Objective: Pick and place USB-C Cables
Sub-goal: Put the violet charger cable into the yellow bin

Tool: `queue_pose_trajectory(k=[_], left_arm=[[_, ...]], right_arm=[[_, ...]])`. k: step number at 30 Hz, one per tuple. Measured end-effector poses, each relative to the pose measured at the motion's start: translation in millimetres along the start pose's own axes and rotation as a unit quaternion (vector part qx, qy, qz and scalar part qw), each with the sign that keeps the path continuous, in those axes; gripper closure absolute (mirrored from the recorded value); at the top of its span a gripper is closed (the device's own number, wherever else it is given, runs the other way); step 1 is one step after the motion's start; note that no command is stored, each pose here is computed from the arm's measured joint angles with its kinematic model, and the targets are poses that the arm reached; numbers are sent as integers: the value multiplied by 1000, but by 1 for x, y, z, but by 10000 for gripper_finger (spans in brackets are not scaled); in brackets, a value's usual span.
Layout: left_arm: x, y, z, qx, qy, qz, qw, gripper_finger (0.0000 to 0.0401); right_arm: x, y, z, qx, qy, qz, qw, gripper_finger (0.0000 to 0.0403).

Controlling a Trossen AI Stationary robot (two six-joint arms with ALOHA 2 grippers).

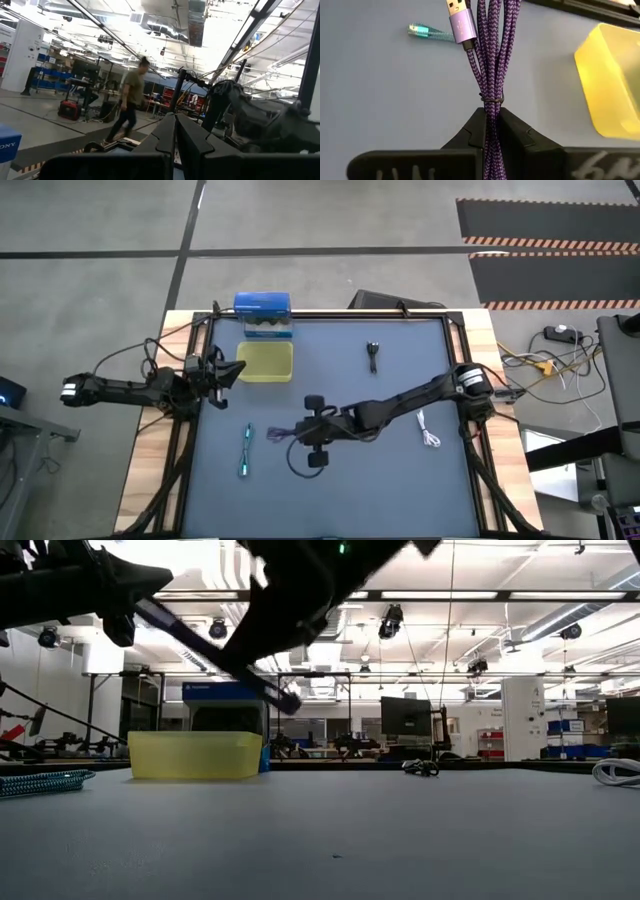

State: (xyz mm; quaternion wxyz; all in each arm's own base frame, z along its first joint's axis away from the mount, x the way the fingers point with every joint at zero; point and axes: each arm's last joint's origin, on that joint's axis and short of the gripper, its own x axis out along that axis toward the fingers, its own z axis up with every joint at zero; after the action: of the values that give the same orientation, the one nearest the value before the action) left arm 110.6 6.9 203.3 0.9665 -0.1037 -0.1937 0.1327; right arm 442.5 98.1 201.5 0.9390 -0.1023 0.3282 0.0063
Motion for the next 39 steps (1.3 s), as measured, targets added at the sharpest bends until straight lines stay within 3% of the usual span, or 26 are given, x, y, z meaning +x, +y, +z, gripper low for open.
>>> queue_pose_trajectory(k=[3,6,11,15,18,24,28,39], left_arm=[[0,0,3,15,-16,10,1000,401],[0,-1,12,26,-54,13,998,401],[-2,-2,25,35,-120,9,992,401],[-8,-2,41,22,-201,6,979,401],[-10,-2,42,17,-210,2,978,401],[-11,-2,42,18,-207,1,978,401],[-12,-2,43,16,-213,0,977,401],[-18,-1,50,5,-241,-2,970,401]], right_arm=[[8,-4,-8,4,-48,-8,999,382],[10,-12,-6,9,-139,-25,990,382],[6,-36,-4,39,-274,-64,959,382],[3,-68,4,68,-329,-101,936,382],[3,-90,14,93,-323,-109,936,381],[1,-131,35,117,-247,-122,954,381],[-7,-158,47,146,-233,-137,952,381],[-25,-197,62,187,-169,-157,955,381]])
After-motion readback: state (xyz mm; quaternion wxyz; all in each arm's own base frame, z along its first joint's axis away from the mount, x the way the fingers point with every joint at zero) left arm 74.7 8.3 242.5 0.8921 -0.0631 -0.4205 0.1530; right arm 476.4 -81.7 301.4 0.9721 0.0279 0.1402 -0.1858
